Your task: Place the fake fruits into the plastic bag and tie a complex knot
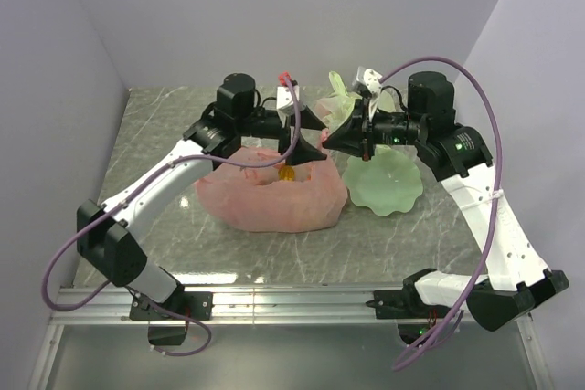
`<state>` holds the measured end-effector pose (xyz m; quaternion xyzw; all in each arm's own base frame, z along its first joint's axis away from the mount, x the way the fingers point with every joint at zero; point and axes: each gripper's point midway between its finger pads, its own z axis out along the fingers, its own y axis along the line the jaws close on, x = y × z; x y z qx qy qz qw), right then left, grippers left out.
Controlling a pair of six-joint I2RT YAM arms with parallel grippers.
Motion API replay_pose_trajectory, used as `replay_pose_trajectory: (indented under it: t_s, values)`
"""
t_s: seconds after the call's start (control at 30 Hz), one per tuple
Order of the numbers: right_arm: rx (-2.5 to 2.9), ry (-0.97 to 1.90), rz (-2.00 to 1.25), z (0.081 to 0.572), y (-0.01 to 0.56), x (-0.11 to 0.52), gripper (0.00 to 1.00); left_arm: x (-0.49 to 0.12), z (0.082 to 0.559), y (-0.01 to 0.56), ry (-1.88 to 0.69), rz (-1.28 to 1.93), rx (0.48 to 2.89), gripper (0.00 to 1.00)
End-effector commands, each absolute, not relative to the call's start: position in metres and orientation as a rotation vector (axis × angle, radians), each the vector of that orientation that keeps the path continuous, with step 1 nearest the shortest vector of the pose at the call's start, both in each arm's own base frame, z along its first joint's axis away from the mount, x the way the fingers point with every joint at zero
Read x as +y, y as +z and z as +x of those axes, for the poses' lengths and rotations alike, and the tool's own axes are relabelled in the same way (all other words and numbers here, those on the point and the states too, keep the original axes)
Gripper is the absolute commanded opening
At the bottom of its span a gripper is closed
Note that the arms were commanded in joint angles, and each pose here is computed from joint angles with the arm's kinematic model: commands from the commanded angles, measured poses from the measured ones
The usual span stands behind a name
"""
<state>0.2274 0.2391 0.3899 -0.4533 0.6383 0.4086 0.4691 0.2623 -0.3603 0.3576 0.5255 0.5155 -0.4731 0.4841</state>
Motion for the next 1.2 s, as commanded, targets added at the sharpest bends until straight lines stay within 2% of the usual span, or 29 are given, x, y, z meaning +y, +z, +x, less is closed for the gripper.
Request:
replay_pose_trajectory:
  t_s: [0.0, 0.07, 0.1, 0.17, 0.2, 0.23, 0.27, 0.33, 0.37, 0.43, 0.47, 0.53, 0.63, 0.73, 0.87, 1.17]
  values:
    - [1.458, 1.038, -1.198, 0.211, 0.408, 0.245, 0.0, -0.371, 0.265, 0.378, -1.155, 1.304, 1.153, 0.76]
    - [1.45, 1.042, -1.214, 0.209, 0.407, 0.247, 0.0, -0.377, 0.269, 0.372, -1.181, 1.309, 1.173, 0.62]
    - [1.448, 1.041, -1.218, 0.21, 0.407, 0.247, 0.0, -0.378, 0.269, 0.374, -1.187, 1.309, 1.17, 0.45]
    - [1.456, 1.033, -1.215, 0.21, 0.406, 0.247, 0.0, -0.38, 0.269, 0.373, -1.201, 1.311, 1.168, 0.27]
    - [1.458, 1.023, -1.207, 0.213, 0.407, 0.246, 0.0, -0.38, 0.269, 0.372, -1.201, 1.309, 1.17, 0.1]
    - [1.48, 0.997, -1.177, 0.216, 0.407, 0.244, 0.0, -0.38, 0.269, 0.371, -1.206, 1.307, 1.177, 0.01]
    - [1.493, 0.979, -1.159, 0.219, 0.406, 0.242, 0.11, -0.38, 0.268, 0.371, -1.209, 1.301, 1.189, 0.01]
    - [1.511, 0.917, -1.088, 0.224, 0.413, 0.233, 0.23, -0.379, 0.268, 0.367, -1.221, 1.278, 1.224, 0.0]
    - [1.556, 0.893, -1.022, 0.233, 0.404, 0.222, 0.38, -0.377, 0.268, 0.37, -1.211, 1.263, 1.23, 0.0]
    - [1.502, 0.853, -0.884, 0.233, 0.424, 0.204, 0.54, -0.374, 0.269, 0.362, -1.211, 1.227, 1.284, 0.0]
    - [1.55, 0.819, -0.804, 0.244, 0.403, 0.193, 0.69, -0.372, 0.268, 0.366, -1.217, 1.194, 1.306, 0.0]
    - [1.479, 0.721, -0.713, 0.248, 0.41, 0.172, 0.8, -0.369, 0.271, 0.36, -1.231, 1.13, 1.378, 0.0]
    - [1.55, 0.685, -0.686, 0.259, 0.354, 0.166, 0.82, -0.367, 0.268, 0.369, -1.293, 1.062, 1.399, 0.0]
    - [1.492, 0.718, -0.699, 0.265, 0.33, 0.173, 0.84, -0.369, 0.264, 0.374, -1.358, 1.035, 1.412, 0.0]
    - [1.342, 0.794, -0.732, 0.271, 0.33, 0.192, 0.93, -0.372, 0.263, 0.377, -1.396, 1.033, 1.431, 0.0]
    - [1.225, 0.869, -0.919, 0.275, 0.313, 0.239, 0.95, -0.375, 0.265, 0.378, -1.456, 1.053, 1.446, 0.0]
